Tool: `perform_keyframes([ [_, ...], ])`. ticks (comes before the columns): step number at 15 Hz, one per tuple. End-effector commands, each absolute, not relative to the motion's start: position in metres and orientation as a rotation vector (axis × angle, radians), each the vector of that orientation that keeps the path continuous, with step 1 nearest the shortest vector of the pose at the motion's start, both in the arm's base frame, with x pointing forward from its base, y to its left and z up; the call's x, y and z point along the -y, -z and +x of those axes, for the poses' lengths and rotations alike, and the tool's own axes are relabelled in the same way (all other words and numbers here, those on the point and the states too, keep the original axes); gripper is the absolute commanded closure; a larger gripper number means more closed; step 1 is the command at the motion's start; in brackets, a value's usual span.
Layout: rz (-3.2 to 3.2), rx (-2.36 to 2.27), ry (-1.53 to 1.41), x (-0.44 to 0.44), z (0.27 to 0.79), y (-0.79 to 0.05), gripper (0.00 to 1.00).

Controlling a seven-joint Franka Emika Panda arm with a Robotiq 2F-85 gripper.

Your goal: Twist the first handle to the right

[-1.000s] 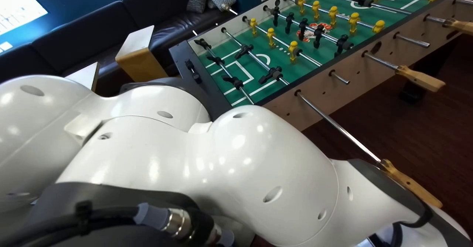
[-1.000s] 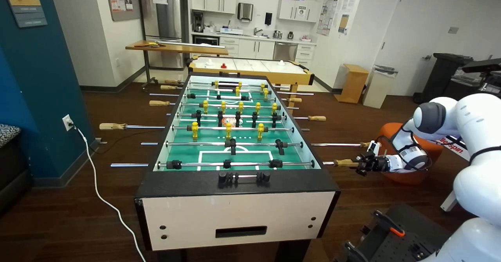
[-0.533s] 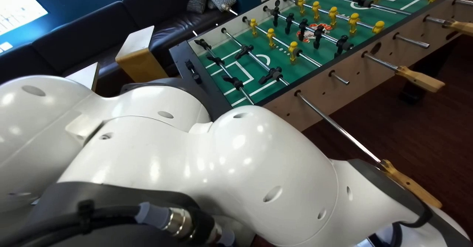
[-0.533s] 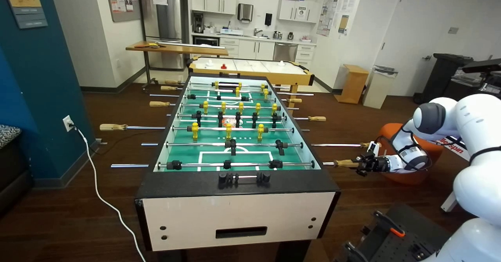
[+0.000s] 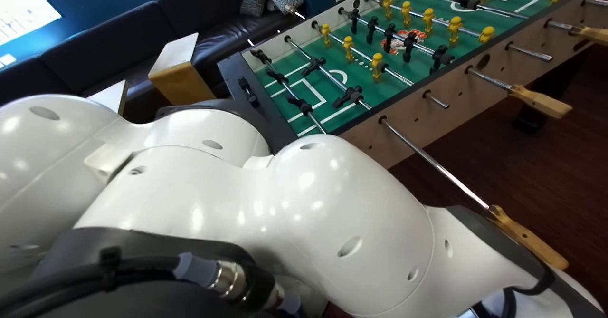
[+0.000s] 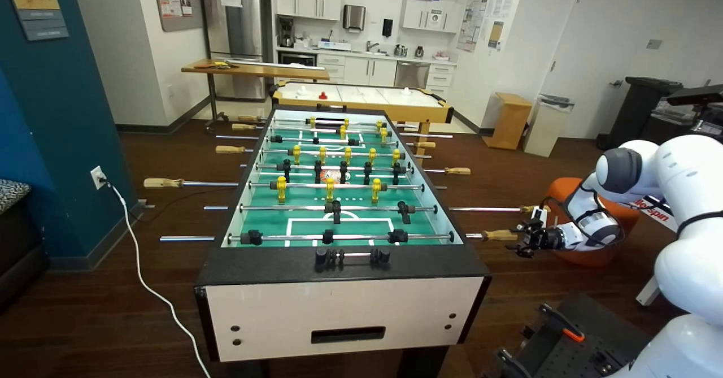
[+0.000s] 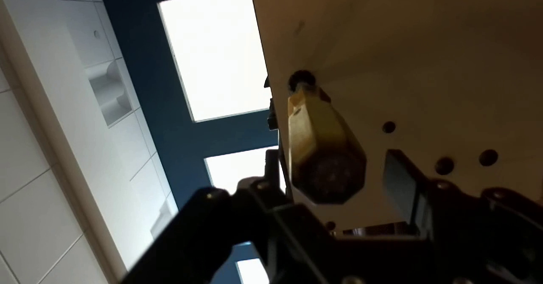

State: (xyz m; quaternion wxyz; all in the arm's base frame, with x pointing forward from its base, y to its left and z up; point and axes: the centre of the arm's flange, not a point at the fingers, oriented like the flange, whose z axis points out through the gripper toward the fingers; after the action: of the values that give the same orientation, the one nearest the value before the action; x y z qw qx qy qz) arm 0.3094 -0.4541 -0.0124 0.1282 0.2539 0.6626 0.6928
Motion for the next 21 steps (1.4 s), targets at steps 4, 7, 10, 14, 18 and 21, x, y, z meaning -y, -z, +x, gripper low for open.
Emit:
perform_keyframes([
  [4, 0.853, -2.013, -1.917, 0.454, 0.287, -0.018, 0.0],
  [7, 0.872, -2.064, -1.894, 0.453, 0.274, -0.037, 0.0],
  [10, 0.87, -2.138, -1.888, 0.448, 0.261, -0.065, 0.0],
  [14, 0.834, -2.214, -1.883, 0.436, 0.256, -0.105, 0.0],
  [18, 0.755, -2.29, -1.907, 0.411, 0.266, -0.143, 0.0],
  [21, 0.659, -2.361, -1.928, 0.376, 0.276, -0.168, 0.0],
])
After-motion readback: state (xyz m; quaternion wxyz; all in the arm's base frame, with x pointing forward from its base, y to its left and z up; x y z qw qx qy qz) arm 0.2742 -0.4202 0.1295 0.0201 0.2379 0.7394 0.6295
